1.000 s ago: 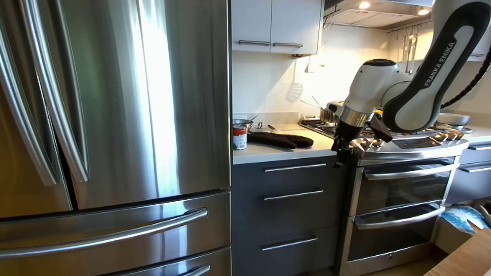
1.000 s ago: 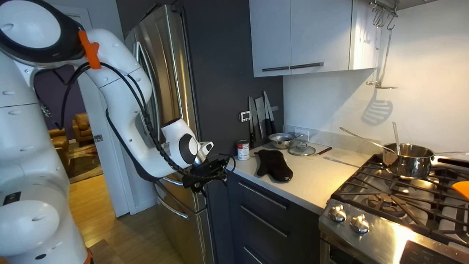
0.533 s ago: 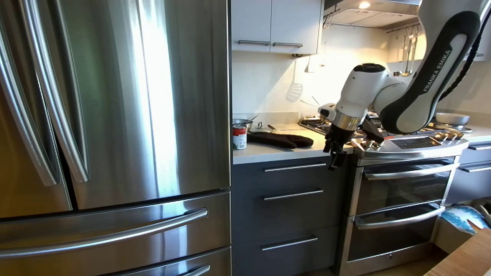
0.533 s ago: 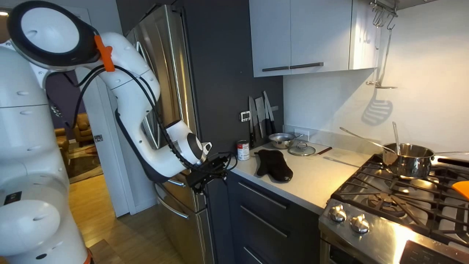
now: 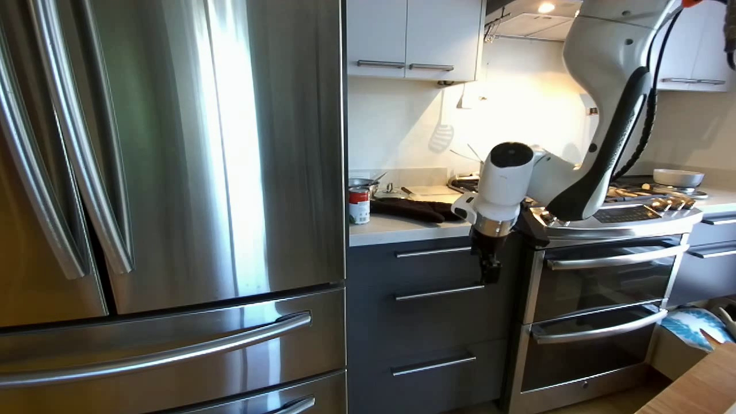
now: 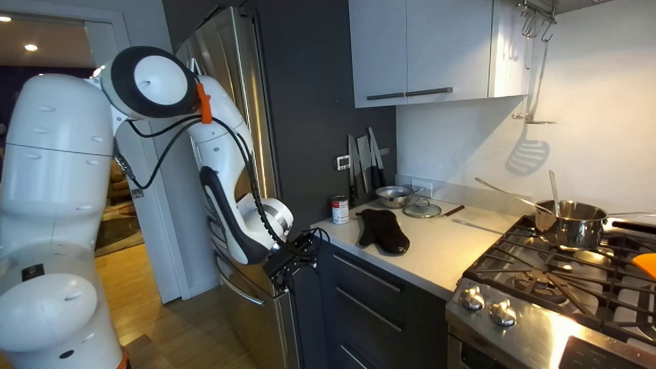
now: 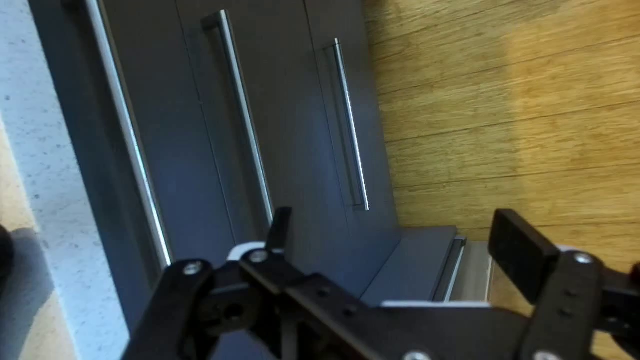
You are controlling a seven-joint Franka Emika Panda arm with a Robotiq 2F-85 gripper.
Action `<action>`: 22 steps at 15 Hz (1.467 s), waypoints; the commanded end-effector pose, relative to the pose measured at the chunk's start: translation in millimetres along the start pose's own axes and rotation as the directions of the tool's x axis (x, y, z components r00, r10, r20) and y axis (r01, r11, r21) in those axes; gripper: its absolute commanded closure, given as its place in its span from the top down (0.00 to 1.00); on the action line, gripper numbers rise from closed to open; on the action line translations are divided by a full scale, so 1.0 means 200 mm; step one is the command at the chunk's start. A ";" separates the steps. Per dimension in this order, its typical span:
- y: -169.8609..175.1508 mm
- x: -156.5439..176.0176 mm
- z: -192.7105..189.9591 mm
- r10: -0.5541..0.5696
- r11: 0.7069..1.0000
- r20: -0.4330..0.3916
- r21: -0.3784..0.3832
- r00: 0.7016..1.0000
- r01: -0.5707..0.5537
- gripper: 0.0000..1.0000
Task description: Open the second left drawer from the top fully
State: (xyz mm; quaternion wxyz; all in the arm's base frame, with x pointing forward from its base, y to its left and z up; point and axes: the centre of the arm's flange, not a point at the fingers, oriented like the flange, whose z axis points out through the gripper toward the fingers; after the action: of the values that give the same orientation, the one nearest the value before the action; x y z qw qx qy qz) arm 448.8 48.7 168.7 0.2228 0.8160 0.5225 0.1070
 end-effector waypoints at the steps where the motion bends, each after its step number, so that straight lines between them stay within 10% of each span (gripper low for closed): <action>1: -0.22 0.08 0.39 -0.006 1.000 0.044 -0.021 0.999 0.007 1.00; 6: -0.35 0.14 0.70 -0.018 0.999 -0.047 -0.047 0.999 0.016 1.00; 14: -0.28 0.17 1.04 -0.117 0.952 -0.135 -0.298 0.984 0.073 1.00; 22: -0.19 0.36 0.95 -0.095 0.947 -0.124 -0.317 0.988 0.051 1.00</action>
State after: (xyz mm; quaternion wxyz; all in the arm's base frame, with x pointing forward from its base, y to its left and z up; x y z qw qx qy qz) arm 527.1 79.1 -21.1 0.3166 0.7412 0.5428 0.2361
